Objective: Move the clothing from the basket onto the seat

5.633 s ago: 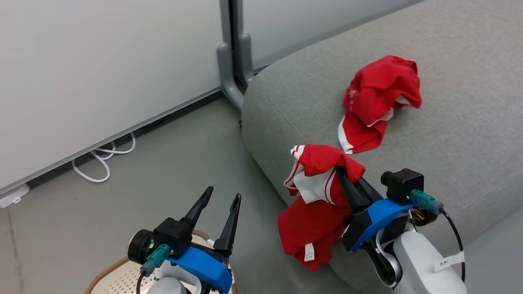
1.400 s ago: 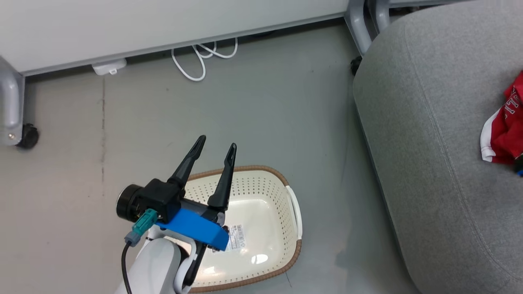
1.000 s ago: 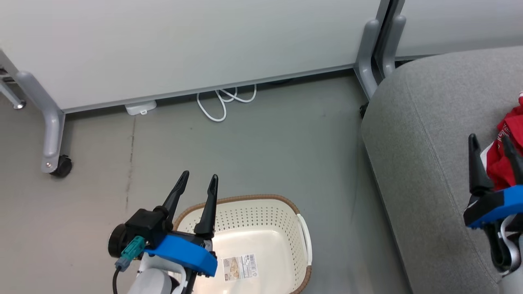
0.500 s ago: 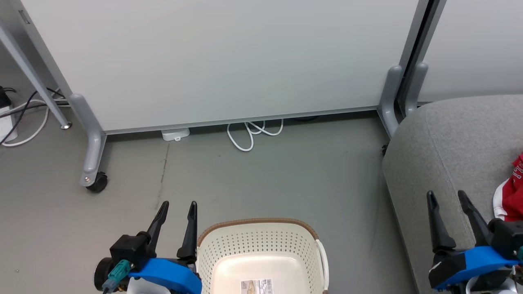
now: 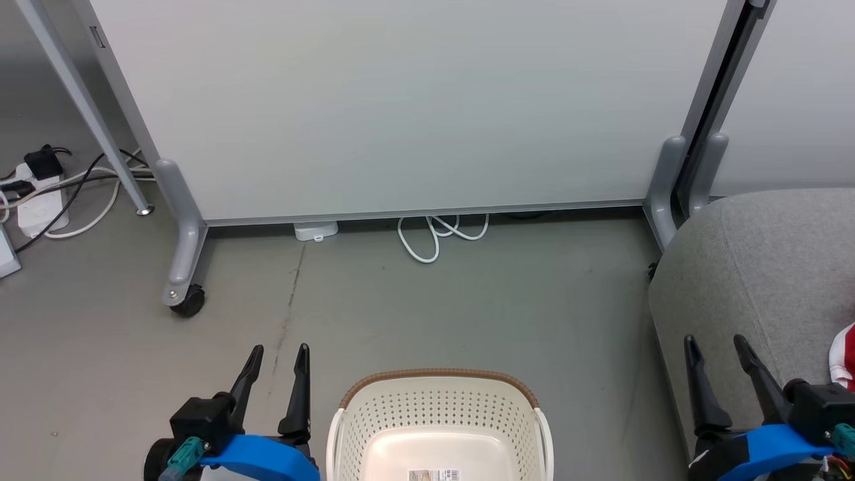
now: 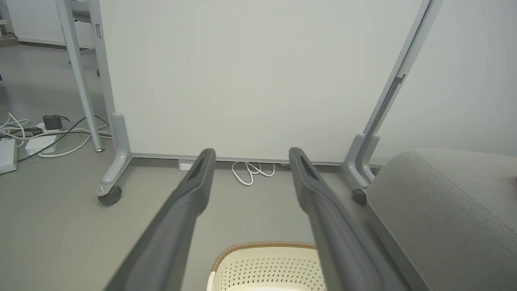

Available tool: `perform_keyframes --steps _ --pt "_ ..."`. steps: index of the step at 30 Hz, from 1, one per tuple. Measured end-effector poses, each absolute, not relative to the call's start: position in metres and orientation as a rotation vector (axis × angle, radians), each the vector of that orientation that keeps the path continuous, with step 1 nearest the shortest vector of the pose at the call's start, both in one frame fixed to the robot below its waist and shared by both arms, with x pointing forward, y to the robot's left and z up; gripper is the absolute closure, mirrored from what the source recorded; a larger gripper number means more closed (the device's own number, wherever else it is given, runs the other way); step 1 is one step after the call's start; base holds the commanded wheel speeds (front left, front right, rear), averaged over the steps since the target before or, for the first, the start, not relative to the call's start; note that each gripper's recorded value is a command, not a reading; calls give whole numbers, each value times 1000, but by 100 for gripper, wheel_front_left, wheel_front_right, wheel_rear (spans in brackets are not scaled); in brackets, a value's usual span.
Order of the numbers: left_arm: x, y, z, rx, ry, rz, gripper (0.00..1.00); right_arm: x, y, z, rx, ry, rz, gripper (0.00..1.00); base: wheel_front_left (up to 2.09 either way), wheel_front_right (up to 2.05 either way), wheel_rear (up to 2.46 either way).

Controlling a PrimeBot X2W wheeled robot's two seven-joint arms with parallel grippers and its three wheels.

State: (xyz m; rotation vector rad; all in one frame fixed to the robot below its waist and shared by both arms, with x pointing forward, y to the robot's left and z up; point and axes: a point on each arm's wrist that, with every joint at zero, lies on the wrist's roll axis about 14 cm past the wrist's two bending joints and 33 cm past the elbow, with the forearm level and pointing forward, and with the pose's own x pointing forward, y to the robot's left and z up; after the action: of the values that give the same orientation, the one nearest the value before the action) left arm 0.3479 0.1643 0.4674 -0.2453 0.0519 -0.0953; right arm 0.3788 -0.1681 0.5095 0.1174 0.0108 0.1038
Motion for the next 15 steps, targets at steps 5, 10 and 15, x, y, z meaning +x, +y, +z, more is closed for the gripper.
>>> perform_keyframes --steps 5,10,15 --pt "346 168 465 -249 58 -81 0 380 -165 507 122 18 112 0 0 0 0" --pt "345 169 462 -251 66 -77 0 380 -163 504 127 27 116 0 0 0 0" --pt "346 168 460 -252 72 -78 0 380 -162 501 134 35 118 0 0 0 0"
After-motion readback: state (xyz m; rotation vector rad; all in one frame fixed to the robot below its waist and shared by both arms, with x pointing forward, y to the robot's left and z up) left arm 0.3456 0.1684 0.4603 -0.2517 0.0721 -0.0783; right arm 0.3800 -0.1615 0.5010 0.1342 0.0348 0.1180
